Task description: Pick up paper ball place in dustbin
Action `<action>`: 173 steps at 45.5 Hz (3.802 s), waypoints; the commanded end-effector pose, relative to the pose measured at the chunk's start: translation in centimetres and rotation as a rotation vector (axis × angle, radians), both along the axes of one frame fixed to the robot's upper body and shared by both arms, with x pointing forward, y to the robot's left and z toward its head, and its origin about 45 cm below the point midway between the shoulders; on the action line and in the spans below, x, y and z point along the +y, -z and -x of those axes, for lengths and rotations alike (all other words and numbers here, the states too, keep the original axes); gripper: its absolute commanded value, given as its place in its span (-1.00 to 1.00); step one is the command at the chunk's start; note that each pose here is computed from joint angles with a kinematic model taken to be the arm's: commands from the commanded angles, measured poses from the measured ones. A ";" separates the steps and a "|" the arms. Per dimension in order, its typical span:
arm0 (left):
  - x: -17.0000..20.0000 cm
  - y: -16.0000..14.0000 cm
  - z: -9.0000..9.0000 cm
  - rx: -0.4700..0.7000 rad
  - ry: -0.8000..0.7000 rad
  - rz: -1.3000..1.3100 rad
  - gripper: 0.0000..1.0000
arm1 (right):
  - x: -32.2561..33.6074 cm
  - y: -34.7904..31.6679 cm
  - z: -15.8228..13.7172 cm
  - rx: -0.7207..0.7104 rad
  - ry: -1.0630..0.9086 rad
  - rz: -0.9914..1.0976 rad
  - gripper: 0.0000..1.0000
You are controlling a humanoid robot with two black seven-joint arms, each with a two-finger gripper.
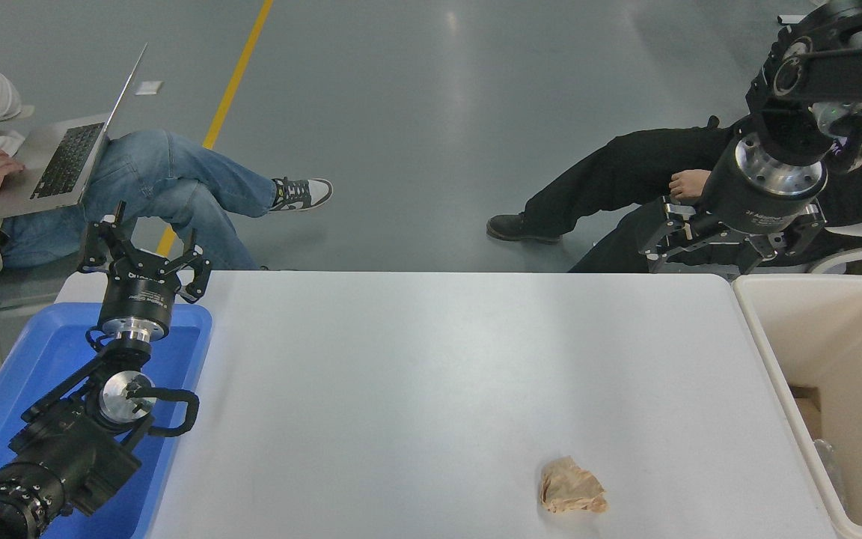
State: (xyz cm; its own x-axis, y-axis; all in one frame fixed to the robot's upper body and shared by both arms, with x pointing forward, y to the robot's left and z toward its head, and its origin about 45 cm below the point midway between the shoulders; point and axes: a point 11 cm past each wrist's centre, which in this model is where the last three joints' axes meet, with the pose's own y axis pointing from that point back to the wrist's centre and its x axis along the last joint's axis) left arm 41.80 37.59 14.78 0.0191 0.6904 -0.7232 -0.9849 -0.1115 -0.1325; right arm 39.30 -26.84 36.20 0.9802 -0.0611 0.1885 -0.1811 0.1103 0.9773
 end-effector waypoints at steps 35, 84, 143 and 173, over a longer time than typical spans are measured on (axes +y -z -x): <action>0.0 0.0 0.0 0.000 -0.001 0.001 0.98 | 1.8 -0.6 0.8 0.007 0.048 -0.187 1.00; 0.0 0.0 0.0 0.000 0.001 0.000 0.98 | 4.7 19.9 8.5 0.251 0.088 -0.169 1.00; 0.0 0.1 0.0 0.001 0.000 0.001 0.98 | 8.2 28.5 11.7 0.186 0.126 -0.197 0.87; 0.0 0.0 0.0 0.001 0.000 -0.001 0.98 | 7.0 30.5 12.4 0.157 0.061 -0.132 -0.45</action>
